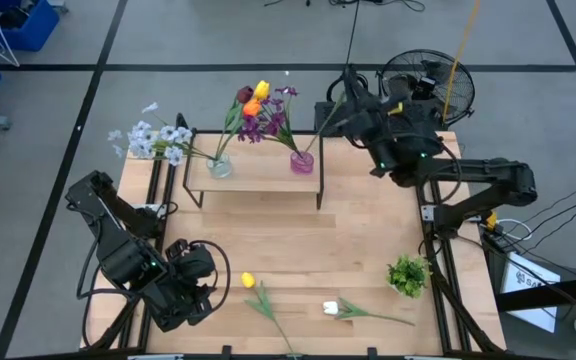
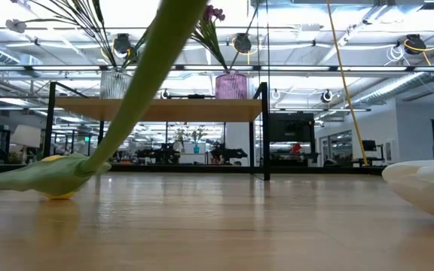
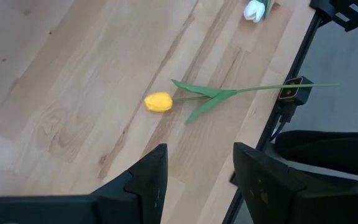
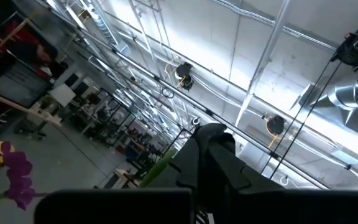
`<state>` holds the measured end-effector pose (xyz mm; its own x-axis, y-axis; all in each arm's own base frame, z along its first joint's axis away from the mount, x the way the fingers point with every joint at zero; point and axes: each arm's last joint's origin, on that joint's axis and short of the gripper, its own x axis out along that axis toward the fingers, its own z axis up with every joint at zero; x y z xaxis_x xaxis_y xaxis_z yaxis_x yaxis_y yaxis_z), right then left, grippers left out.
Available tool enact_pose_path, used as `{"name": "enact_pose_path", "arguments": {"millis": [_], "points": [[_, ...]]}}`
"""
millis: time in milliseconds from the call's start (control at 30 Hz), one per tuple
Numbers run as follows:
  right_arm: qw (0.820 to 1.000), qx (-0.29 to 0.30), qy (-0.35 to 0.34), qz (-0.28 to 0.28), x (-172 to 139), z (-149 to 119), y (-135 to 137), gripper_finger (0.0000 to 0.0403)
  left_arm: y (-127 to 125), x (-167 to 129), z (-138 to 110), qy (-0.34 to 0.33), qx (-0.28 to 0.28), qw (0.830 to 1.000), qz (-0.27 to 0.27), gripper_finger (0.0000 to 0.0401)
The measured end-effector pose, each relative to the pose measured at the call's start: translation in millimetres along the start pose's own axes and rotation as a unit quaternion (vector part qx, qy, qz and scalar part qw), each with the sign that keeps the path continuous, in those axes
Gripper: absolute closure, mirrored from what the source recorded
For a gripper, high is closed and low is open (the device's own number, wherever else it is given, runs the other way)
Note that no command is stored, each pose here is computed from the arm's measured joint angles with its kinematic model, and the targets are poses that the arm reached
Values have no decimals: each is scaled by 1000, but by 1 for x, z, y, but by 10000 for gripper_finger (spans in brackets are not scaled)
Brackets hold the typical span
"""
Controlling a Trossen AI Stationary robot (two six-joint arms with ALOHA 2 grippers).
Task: Pick and place flowers into a vace then onto a shelf
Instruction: Put the black flower into the violet vase on the shelf
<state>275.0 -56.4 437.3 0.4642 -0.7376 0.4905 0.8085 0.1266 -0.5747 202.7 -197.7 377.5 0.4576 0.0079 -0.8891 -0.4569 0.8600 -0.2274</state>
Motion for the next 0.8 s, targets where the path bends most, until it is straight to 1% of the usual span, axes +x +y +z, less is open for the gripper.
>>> {"name": "enact_pose_path", "arguments": {"millis": [133,267,433,533,667,800], "points": [[1000,-5,6,1,3,-4,3,398,0,0,0,-1,-1,1000,-2,215],[1000,3,15,17,5,-8,9,398,0,0,0,-1,-1,1000,-2,215],[999,-13,22,34,6,-11,18,397,0,0,0,-1,-1,1000,-2,215],[999,-17,23,42,6,-12,24,388,0,0,0,-1,2,1000,-2,215],[998,24,19,53,8,-15,31,371,0,0,0,-1,4,1000,-2,215],[995,72,38,66,10,-21,35,352,0,0,0,-1,4,1000,-2,215]]}}
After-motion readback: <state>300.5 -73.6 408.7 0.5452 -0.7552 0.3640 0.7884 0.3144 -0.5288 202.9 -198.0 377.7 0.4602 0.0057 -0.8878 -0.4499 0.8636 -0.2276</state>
